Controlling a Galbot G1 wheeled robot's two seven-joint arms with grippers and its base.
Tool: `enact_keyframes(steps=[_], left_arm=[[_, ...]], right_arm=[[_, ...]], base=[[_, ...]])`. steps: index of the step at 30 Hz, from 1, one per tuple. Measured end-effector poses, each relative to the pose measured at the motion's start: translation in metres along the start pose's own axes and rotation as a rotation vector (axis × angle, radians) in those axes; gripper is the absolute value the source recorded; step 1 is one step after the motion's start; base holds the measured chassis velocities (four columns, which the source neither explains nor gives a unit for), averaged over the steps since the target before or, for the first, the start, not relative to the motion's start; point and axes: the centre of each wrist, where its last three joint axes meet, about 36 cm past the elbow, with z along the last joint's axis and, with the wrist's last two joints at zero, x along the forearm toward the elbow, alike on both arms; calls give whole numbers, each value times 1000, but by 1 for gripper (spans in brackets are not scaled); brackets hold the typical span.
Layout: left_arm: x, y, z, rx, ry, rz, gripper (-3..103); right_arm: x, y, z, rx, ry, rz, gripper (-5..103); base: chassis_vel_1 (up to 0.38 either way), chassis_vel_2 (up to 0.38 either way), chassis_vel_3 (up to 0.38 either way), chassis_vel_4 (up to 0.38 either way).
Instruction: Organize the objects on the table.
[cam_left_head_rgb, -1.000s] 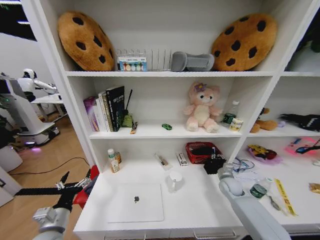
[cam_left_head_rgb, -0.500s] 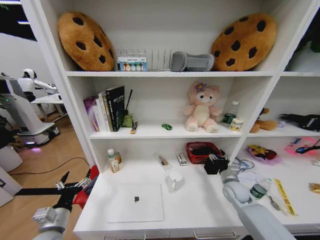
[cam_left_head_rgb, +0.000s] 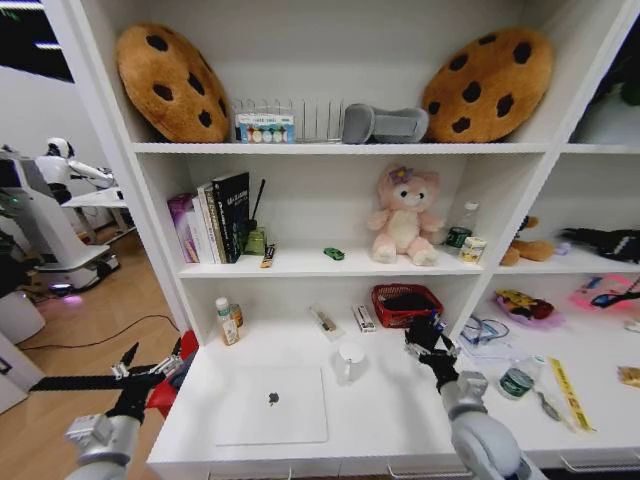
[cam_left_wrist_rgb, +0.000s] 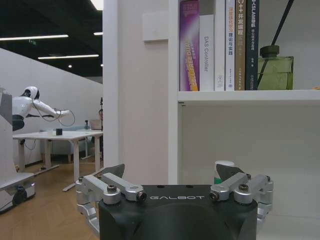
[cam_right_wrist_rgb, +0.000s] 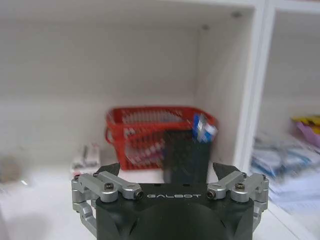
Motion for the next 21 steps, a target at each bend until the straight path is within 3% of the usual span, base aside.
enact_keyframes(steps=[2,6,13,21], left_arm=[[0,0,0,0,0,0,100],[0,0,0,0,0,0,100],[0,0,0,0,0,0,100],[0,0,0,0,0,0,100]], right_arm=[[-9,-24,20,-10,63,56,100],[-23,-45,25,-48,102,82,100],[-36,-61,22,-131,182,75,100],[-40,-76,29,-172,242,97,99]], base=[[0,0,0,0],[0,0,0,0],[0,0,0,0],[0,0,0,0]])
